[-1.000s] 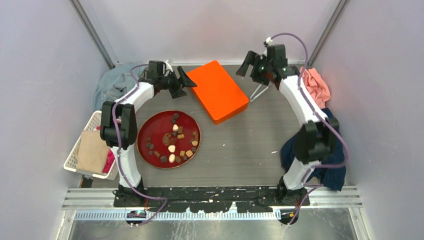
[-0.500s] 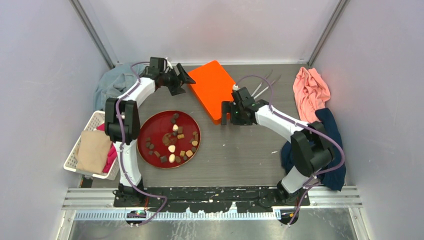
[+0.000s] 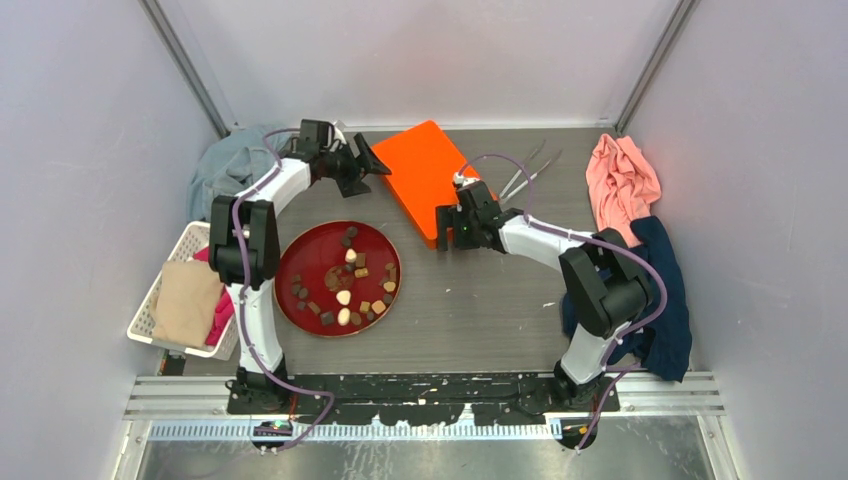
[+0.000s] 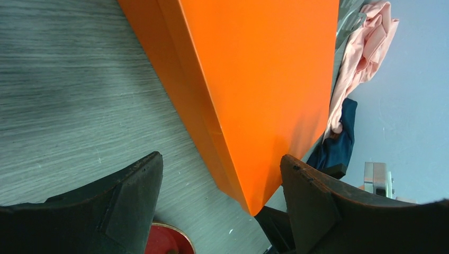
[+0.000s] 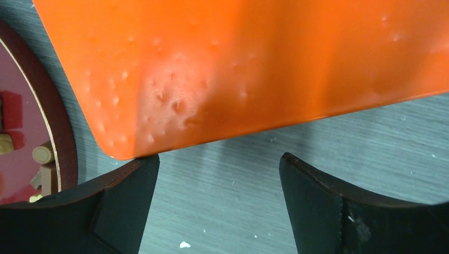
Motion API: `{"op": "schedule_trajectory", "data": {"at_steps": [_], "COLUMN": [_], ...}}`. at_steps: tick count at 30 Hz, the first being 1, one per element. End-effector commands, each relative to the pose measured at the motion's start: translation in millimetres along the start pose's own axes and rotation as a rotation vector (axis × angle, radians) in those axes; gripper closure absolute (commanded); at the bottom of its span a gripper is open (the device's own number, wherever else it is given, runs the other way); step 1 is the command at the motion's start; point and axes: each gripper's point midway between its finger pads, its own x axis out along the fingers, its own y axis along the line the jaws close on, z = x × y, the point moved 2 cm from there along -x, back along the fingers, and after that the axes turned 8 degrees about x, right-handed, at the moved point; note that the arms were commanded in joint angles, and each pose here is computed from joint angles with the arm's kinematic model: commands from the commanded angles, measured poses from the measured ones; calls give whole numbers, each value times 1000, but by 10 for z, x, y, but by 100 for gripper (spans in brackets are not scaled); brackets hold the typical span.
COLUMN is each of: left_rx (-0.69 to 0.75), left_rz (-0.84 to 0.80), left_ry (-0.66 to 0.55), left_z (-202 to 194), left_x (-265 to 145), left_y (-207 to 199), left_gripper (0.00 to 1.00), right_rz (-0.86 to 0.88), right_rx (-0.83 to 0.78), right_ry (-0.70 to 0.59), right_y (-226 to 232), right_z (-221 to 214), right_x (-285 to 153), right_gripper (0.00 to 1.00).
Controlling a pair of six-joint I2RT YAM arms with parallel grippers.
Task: Pack the chocolate
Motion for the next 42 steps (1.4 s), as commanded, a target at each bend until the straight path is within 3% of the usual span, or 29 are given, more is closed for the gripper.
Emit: {"op": "schedule_trajectory", "data": {"at_steps": [1,20,30,36,42], "left_rx": [55,33,35,17,41], "left_rz": [-57,-65,-87,-112,-144], "left_ry": [-43,-23,47,78,43], "left_z": [106,48,-273,-440,-354], "left_x": [-229,-178,-68,70,160], "left_y": [-231,-191,-335,-407,-532], "left_gripper": [18,18,19,19,19], "right_rz": [72,85,149,86,77], "right_rx": [-73,-130,-32,13,83], "right_ry": [-127,-300,-422,-422,-454], "right_y": [146,248,421,272,117], "right_z": [254,681,1036,1138,1281], "right_x": [66,-209,-712,-721,-758], "right_gripper": [12,12,10,10,10]}}
